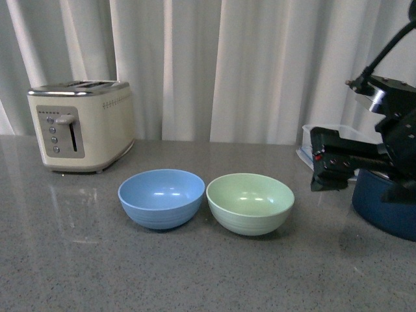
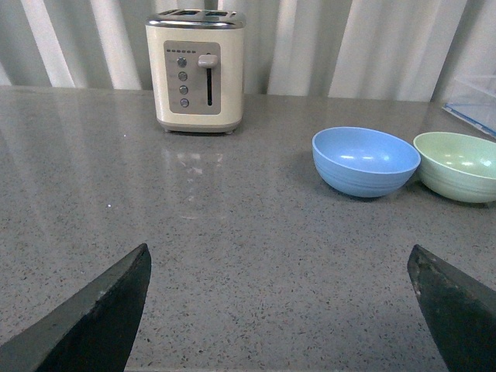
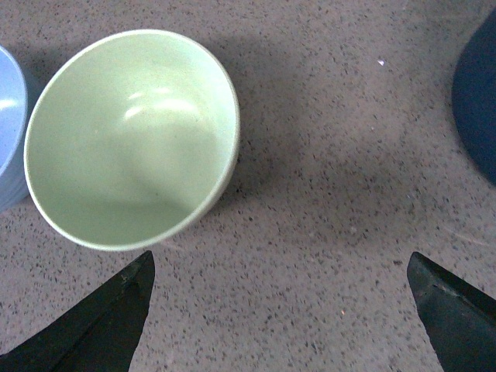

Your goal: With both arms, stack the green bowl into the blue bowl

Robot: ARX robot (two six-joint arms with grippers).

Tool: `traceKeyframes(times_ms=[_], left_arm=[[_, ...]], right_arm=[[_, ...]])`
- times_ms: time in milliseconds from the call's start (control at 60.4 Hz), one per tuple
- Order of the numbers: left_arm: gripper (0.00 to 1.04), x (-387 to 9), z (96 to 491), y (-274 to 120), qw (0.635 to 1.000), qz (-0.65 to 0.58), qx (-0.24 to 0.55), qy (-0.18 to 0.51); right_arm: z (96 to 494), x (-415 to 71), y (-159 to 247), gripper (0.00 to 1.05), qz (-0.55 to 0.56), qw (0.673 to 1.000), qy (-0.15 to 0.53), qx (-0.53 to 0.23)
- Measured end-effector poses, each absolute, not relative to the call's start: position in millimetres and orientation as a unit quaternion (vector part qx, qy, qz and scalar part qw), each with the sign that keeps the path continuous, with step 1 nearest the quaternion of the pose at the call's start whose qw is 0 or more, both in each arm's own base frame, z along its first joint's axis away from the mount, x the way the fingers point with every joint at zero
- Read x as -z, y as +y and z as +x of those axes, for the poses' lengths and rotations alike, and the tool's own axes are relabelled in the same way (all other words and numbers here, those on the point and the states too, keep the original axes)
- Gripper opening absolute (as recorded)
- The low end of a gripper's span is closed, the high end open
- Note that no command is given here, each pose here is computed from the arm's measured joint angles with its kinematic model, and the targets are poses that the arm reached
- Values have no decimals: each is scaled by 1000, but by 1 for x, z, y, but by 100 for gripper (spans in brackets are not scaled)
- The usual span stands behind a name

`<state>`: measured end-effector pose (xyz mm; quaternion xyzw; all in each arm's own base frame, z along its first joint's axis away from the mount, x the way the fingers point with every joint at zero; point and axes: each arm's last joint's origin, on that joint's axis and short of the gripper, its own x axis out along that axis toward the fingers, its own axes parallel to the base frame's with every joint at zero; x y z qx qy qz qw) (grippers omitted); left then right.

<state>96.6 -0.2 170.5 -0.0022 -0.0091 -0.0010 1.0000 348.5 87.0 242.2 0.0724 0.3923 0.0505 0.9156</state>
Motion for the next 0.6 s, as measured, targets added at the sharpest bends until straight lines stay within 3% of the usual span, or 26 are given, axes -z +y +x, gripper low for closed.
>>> traceKeyframes(times_ms=[596], left_arm=[[98, -170, 97, 0, 1000, -2, 1, -9]], right_arm=[[414, -212, 114, 95, 64, 905, 416, -64]])
